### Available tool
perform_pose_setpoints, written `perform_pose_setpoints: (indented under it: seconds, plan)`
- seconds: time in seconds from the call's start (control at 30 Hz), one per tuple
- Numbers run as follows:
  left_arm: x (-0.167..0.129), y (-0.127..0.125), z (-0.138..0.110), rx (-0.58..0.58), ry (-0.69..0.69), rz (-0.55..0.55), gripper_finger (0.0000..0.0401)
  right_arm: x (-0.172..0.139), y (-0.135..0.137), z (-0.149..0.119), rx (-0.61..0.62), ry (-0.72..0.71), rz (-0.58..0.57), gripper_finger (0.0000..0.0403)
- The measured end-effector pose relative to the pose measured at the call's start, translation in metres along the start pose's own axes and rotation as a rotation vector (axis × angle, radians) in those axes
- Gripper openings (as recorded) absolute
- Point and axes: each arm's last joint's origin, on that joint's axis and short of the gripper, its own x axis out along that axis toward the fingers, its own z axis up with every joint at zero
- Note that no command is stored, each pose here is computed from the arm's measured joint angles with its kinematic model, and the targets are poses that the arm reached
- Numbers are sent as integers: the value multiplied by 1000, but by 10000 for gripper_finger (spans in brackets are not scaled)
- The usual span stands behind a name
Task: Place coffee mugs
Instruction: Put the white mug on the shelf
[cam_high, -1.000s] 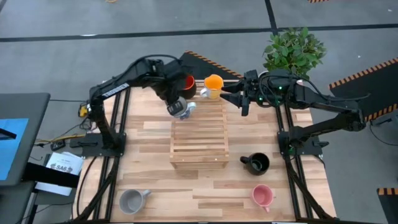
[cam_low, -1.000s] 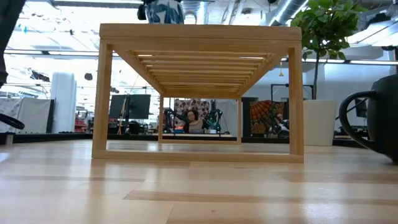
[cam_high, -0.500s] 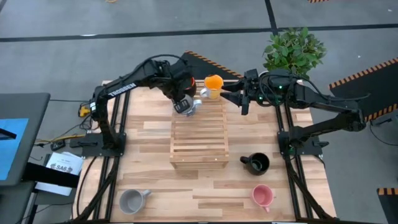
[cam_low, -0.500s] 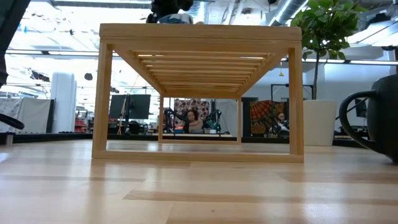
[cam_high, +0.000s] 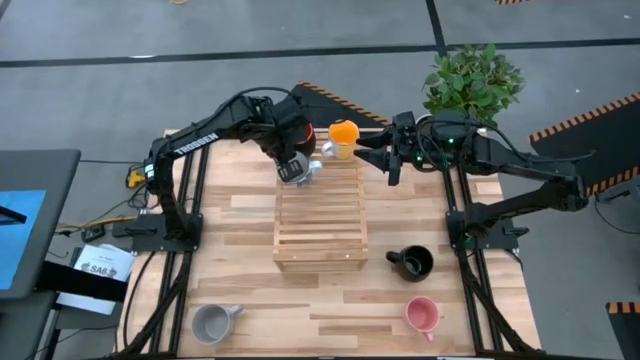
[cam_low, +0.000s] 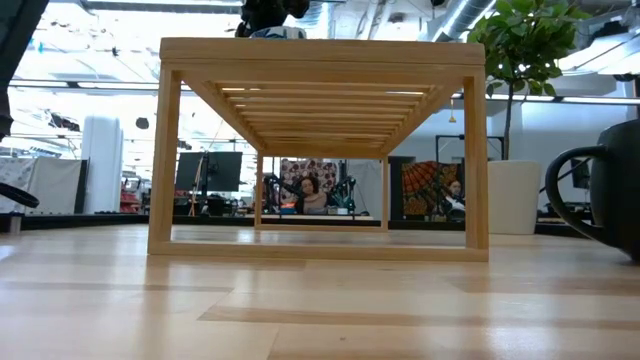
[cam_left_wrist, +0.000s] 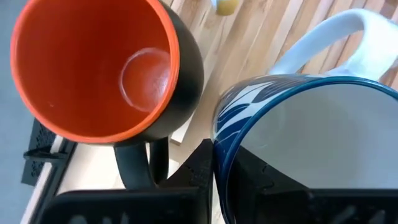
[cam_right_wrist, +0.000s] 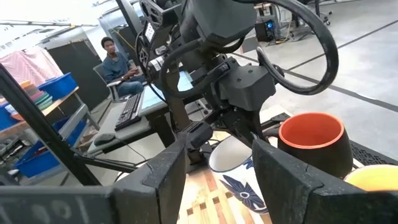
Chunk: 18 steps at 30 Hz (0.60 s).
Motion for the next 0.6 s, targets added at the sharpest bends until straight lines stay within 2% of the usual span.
perform_pose_setpoints:
  seconds: [0.6]
  plan:
    - [0,-1,1,58,-9,-16,20,0,0,0,0,0,0,207]
